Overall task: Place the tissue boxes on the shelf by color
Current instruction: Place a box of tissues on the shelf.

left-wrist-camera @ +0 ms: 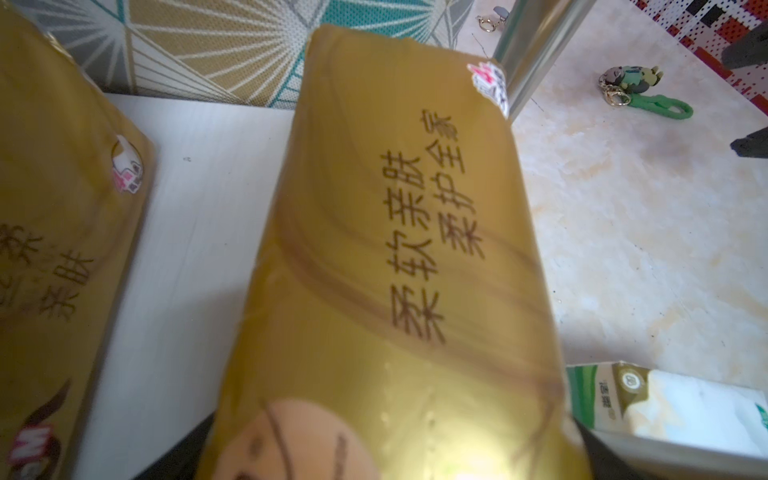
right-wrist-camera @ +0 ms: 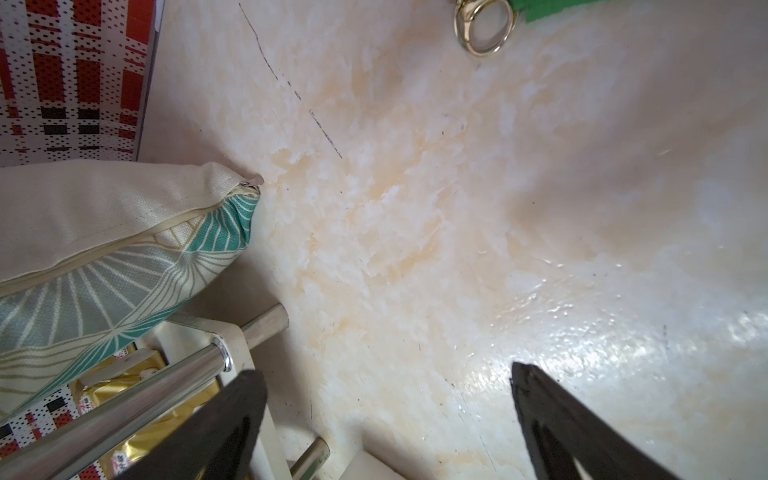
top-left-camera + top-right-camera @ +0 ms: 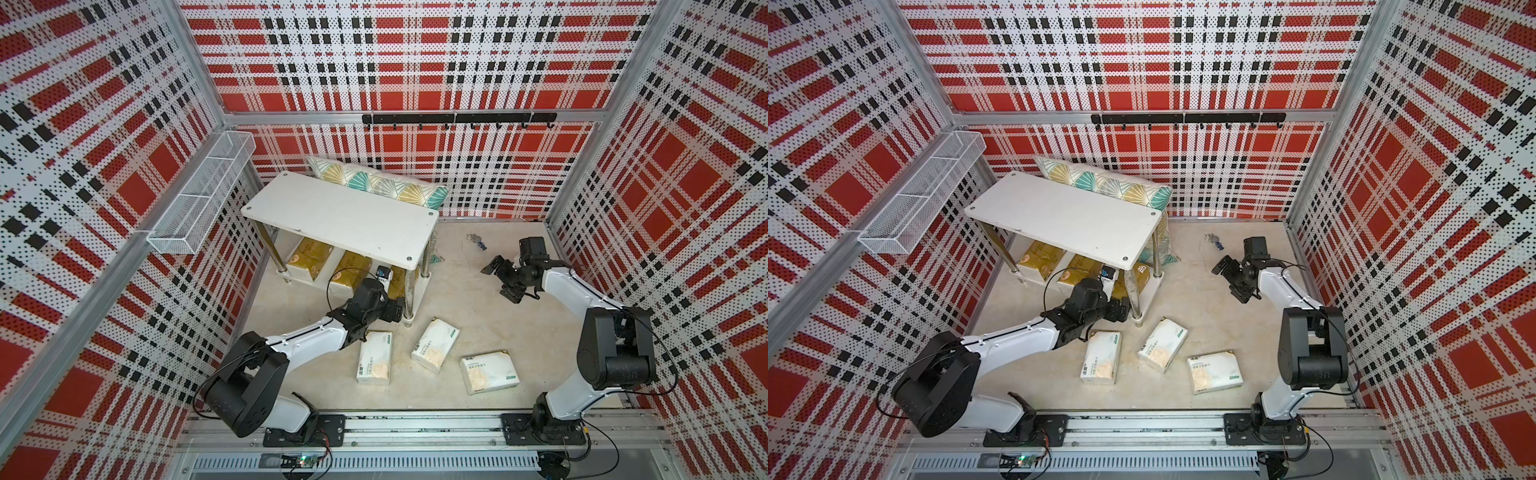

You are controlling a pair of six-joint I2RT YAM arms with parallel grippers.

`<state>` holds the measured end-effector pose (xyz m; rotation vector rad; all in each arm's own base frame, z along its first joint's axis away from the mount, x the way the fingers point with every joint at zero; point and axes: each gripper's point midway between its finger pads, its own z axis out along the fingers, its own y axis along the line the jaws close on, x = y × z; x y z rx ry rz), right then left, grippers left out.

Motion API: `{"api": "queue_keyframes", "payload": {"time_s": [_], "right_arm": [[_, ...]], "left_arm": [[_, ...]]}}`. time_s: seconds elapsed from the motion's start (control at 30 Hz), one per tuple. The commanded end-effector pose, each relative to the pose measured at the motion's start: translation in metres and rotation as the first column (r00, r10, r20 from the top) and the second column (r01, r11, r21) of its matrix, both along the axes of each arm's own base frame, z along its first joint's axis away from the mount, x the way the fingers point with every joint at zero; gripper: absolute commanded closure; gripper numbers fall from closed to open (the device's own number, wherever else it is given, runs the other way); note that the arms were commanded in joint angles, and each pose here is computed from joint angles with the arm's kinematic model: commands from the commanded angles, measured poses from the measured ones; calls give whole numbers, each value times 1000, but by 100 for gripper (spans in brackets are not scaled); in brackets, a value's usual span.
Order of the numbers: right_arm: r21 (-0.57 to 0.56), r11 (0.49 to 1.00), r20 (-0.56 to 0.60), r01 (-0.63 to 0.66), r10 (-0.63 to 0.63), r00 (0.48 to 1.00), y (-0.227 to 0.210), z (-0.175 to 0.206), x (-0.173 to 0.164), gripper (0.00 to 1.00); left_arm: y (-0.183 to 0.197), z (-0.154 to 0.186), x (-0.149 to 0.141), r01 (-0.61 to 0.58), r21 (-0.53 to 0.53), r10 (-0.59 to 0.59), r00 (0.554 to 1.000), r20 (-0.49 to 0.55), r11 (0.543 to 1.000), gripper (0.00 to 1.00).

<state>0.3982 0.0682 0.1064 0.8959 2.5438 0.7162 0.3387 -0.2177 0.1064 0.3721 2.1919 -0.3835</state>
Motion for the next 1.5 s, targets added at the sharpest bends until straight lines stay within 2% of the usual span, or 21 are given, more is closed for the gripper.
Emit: {"api": "queue_keyframes", "payload": {"time_s": [0.0,0.53,1.1,1.47], "right_arm": [[2,1000,6,-7,7,1000,3,-1,0,0],[6,1000,1,-11,11,1000,6,-5,0,0],[7,1000,11,-18,17,1000,12,-1,2,0],[-12,1000,19,-22,23,1000,12,3,2,0]], "left_arm": [[-2,6,5,-19,-15,20,999,31,1000,8],[-1,24,0,-5,-36,7,999,48,999,2],[7,43,-15,-8,-58,12,998,69,998,1],[22,61,-23,-64,-77,70,994,79,995,1]]}}
